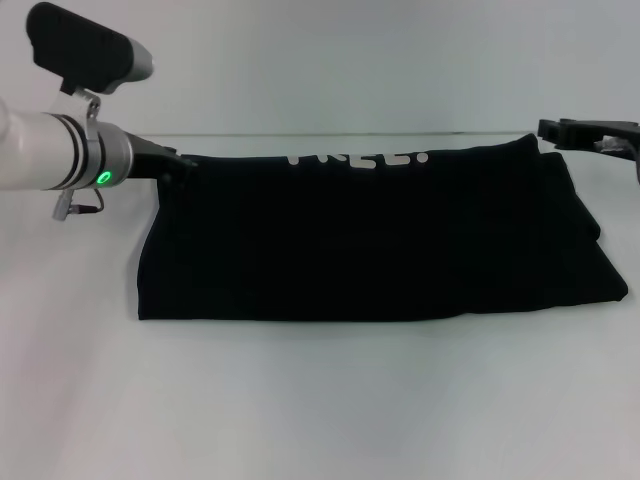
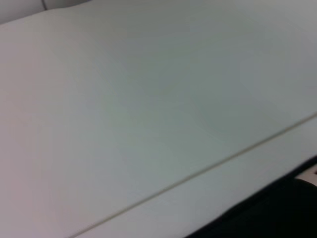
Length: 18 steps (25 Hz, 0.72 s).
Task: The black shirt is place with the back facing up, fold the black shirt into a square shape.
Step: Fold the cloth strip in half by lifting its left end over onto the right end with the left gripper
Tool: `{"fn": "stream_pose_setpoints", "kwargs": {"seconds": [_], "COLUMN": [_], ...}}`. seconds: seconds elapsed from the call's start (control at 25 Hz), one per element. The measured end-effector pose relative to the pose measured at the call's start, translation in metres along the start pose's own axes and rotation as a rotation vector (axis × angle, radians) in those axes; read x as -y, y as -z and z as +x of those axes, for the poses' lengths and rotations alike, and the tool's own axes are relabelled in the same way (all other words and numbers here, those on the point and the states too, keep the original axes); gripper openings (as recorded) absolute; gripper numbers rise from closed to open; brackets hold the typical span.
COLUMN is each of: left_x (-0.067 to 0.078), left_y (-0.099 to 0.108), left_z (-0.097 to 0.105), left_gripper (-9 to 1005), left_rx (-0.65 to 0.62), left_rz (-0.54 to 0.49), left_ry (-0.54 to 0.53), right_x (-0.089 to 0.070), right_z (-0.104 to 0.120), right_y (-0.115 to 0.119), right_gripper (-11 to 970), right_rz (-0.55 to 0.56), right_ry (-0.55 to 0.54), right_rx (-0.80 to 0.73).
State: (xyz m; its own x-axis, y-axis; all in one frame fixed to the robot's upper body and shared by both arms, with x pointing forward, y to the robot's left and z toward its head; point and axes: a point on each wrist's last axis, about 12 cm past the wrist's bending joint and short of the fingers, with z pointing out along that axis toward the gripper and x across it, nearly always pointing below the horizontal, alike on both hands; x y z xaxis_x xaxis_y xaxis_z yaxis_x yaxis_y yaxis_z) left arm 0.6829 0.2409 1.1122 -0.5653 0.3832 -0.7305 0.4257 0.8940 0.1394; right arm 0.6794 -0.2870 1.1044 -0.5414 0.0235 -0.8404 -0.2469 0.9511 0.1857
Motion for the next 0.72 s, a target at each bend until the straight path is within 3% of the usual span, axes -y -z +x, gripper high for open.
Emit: {"fn": "stream_pose_setpoints", "kwargs": {"seconds": [0.04, 0.24, 0.36, 0.48, 0.56, 0.72], "left_x": [-0.001, -0.018, -0.025, -0.024, -0.025, -0.02], "left_y": [0.001, 0.008, 0.016, 0.025, 0.034, 0.053], "left_z": [0.0, -0.001, 0.0, 0.007, 0.013, 0.027], "left_gripper": [116, 289, 434, 560, 619, 737], "left_rx": [0.003, 0.037, 0.034, -0.014, -0.058, -0.161], "left_rz": [-0.004, -0.053, -0.043, 0.032, 0.094, 0.226], "left_ry": [0.009, 0.104, 0.137, 0.169, 0.196, 0.228], "right_x": [0.003, 0.017, 0.025, 0.034, 0.039, 0.049], "right_z": [-0.001, -0.005, -0.004, 0.0, 0.004, 0.019], "right_y": [0.001, 0.011, 0.022, 0.038, 0.05, 0.077], "right_gripper": [77, 295, 416, 538, 709, 706], "right_rz": [0.007, 0.027, -0.024, -0.108, -0.17, -0.289], "right_ry": [-0.006, -0.052, -0.092, -0.139, -0.163, -0.211], "right_rx": [0.008, 0.051, 0.05, 0.032, 0.012, -0.052]}}
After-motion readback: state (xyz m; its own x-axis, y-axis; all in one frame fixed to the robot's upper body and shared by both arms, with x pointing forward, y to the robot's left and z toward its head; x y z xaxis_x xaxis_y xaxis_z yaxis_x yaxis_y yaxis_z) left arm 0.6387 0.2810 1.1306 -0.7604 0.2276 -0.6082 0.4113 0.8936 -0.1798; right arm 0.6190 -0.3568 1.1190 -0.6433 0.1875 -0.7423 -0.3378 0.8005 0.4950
